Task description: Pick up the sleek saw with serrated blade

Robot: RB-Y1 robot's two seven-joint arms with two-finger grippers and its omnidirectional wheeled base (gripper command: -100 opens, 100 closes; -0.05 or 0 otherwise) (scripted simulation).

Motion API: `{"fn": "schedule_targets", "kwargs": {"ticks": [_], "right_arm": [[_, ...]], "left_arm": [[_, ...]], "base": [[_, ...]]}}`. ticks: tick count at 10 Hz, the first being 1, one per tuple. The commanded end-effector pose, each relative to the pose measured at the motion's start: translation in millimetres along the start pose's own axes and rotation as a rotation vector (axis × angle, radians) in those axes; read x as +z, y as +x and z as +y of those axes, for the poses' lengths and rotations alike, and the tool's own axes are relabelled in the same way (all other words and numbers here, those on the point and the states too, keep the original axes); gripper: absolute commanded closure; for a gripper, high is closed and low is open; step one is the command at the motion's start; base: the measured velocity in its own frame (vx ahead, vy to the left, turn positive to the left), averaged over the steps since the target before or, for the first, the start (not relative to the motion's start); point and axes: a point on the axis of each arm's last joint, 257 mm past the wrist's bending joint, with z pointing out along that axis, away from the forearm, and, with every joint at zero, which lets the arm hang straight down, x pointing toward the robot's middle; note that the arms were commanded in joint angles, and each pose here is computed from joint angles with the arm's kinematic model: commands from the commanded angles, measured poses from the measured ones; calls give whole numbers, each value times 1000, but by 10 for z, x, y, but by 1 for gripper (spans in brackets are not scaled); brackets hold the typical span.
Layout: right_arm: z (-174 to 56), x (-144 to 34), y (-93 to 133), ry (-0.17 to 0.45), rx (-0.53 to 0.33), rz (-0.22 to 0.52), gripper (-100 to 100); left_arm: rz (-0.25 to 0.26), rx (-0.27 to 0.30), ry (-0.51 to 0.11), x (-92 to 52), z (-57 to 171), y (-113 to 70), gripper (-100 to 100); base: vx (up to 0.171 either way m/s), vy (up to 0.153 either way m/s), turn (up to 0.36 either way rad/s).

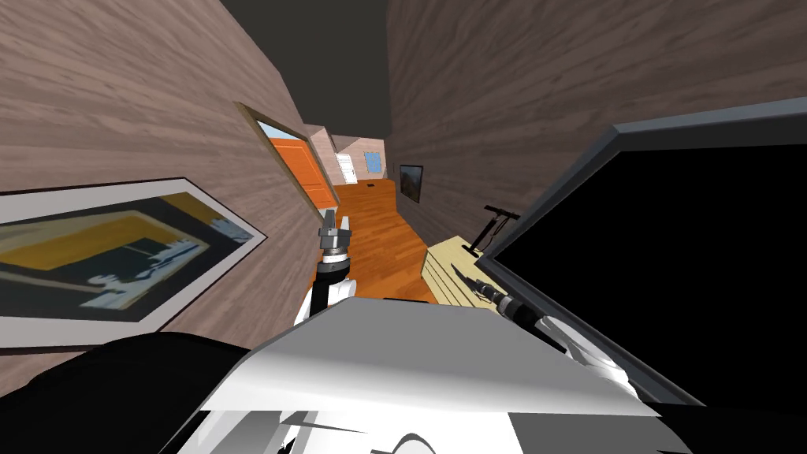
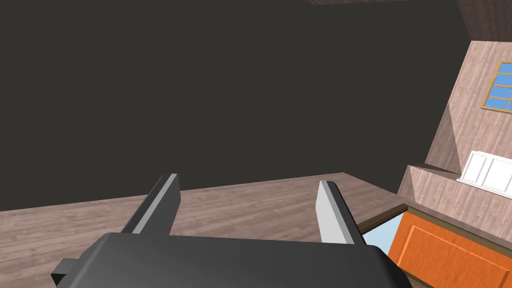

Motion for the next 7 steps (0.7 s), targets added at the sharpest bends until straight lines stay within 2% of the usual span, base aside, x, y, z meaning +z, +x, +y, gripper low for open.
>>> {"fn": "schedule_targets", "kwargs": {"ticks": [1, 2, 3, 6, 7], "right_arm": [[-204, -88, 152, 39, -33, 68, -100], [-248, -110, 192, 50, -34, 77, -100], [-389, -190, 275, 74, -64, 130, -100], [-660, -368, 465, 131, -83, 206, -100], [-837, -509, 589, 166, -104, 269, -100]], "left_arm": [[0, 0, 0, 0, 0, 0, 0], [0, 0, 0, 0, 0, 0, 0], [0, 0, 0, 0, 0, 0, 0], [0, 0, 0, 0, 0, 0, 0], [0, 0, 0, 0, 0, 0, 0]], "base": [[47, 5, 202], [48, -2, 122], [54, 13, 264], [40, 7, 143], [49, 21, 219]]}}
